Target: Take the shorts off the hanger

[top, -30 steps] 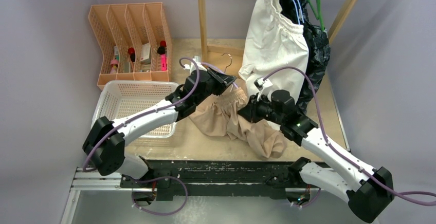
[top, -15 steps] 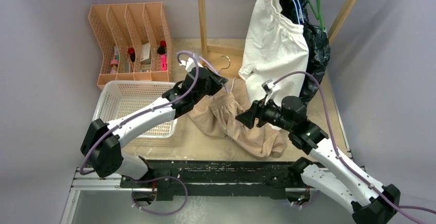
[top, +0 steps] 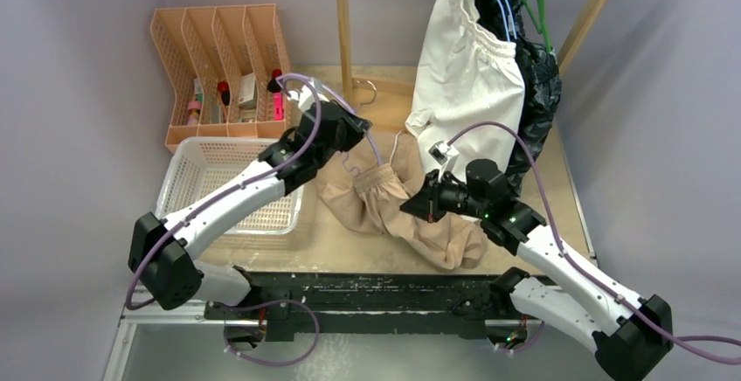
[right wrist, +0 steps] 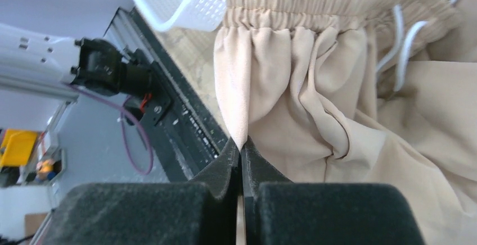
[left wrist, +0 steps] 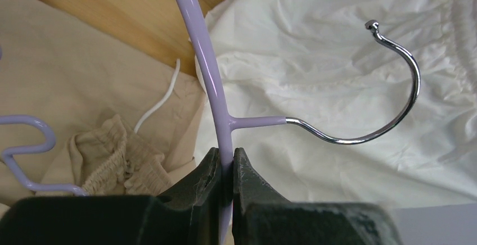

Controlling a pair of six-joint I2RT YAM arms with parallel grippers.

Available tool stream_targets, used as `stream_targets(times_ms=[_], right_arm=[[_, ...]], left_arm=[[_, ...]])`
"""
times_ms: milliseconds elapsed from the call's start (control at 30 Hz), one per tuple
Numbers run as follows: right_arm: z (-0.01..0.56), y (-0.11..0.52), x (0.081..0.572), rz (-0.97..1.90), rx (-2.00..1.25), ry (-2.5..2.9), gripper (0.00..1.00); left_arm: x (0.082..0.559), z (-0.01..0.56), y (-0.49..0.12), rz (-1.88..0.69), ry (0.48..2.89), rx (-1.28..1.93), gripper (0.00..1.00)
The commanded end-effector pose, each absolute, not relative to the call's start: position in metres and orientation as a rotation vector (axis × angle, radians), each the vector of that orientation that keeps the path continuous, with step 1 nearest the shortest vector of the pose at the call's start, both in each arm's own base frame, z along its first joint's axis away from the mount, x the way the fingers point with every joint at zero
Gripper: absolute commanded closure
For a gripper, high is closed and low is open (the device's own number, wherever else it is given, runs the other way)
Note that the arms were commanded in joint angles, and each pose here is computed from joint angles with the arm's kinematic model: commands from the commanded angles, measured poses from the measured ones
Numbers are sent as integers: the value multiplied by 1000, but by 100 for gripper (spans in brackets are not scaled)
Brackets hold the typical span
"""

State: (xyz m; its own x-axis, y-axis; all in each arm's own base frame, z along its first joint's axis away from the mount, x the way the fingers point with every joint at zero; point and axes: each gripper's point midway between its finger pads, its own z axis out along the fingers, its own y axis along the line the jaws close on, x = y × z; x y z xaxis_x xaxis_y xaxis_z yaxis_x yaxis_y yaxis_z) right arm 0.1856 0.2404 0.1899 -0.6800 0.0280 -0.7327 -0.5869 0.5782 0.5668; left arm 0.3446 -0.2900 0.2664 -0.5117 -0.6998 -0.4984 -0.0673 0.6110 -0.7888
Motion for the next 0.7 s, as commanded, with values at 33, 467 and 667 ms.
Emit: stream_targets(times_ms=[33, 467, 667], right_arm=[[182, 248, 158, 1226, -586, 2116, 100], [146, 279, 219, 987, -546, 2278, 100], [141, 318, 245, 740, -664, 2281, 96]], left_arm=[[362, 330, -252, -903, 1829, -597, 100], [349, 380, -170, -708, 1723, -647, 100], [322, 391, -127, -614, 1643, -729, 100]])
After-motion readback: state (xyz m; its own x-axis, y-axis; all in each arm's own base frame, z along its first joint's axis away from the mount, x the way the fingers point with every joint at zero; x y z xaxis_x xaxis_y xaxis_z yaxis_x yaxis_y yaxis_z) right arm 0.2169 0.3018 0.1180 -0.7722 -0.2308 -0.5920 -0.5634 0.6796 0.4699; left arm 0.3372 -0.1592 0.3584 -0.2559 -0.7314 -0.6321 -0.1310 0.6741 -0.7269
